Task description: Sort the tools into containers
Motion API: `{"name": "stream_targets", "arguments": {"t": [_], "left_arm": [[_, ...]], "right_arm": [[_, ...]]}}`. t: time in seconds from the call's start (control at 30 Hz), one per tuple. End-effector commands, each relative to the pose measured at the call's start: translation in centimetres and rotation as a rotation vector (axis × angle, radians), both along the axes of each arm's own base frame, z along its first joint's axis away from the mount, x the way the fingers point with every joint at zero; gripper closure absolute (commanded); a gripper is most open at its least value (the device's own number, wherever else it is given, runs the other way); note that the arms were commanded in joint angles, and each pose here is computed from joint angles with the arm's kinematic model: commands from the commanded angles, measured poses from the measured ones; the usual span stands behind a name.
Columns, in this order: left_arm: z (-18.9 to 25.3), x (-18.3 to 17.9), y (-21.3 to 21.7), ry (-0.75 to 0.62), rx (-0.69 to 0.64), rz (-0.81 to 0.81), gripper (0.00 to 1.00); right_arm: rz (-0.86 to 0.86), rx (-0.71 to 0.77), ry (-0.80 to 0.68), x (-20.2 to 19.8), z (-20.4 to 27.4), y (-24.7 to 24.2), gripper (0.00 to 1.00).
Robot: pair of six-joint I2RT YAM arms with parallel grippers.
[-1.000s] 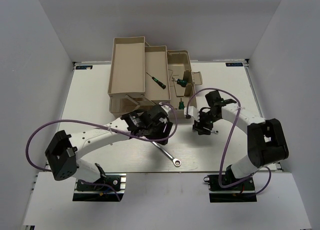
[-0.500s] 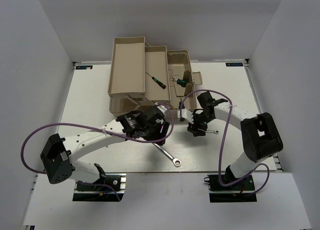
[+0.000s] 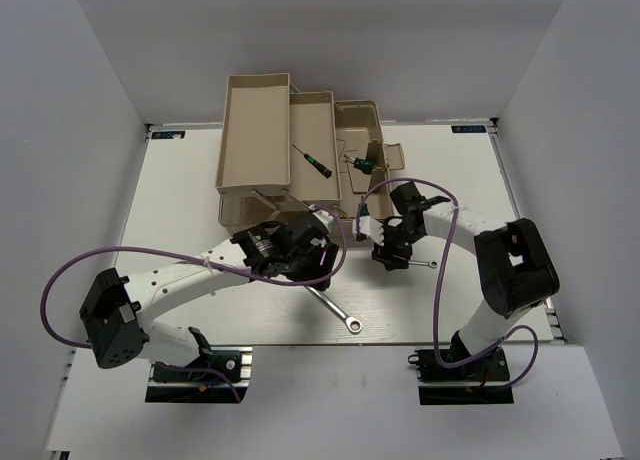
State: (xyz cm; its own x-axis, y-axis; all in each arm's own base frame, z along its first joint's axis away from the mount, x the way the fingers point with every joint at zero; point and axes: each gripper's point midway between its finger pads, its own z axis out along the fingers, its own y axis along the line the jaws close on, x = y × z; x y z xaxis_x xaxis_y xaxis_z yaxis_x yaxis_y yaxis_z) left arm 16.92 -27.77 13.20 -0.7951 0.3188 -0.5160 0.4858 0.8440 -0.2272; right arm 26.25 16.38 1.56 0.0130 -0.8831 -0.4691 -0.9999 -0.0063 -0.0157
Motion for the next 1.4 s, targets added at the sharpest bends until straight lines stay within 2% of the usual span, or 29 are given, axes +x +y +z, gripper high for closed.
{"name": "stream_targets", "arguments": {"t": [0.0,0.27,0.73,1.03,1.17,1.37], "left_arm": [[0.8,-0.3,0.5,-0.019,-0.011,0.006,0.26],[1.2,-0.1,0.9,-0.033,-0.014,0.024,0.26],[1.1,-0.3,1.1,-0.033,-0.014,0.024,0.26],[1.3,-0.3,1.4,-0.04,-0.021,0.037,0.26],[1.2,-0.3,1.7,-0.042,-0.009,0.042,0.26],[1.2,-0.3,1.7,-0.042,-0.009,0.042,0.26]], "right_arm": [[-0.003,0.01,-0.021,1.1,0.2,0.7,0.39],[0.006,-0.016,0.011,0.4,-0.4,0.3,0.46],[0.03,-0.045,0.016,-1.0,-0.7,-0.8,0.46],[0.043,-0.058,0.021,-1.5,-1.1,-1.0,0.52],[0.038,-0.06,0.022,-1.5,-1.3,-1.2,0.6],[0.031,-0.058,0.033,-1.6,-1.3,-1.1,0.82]]}}
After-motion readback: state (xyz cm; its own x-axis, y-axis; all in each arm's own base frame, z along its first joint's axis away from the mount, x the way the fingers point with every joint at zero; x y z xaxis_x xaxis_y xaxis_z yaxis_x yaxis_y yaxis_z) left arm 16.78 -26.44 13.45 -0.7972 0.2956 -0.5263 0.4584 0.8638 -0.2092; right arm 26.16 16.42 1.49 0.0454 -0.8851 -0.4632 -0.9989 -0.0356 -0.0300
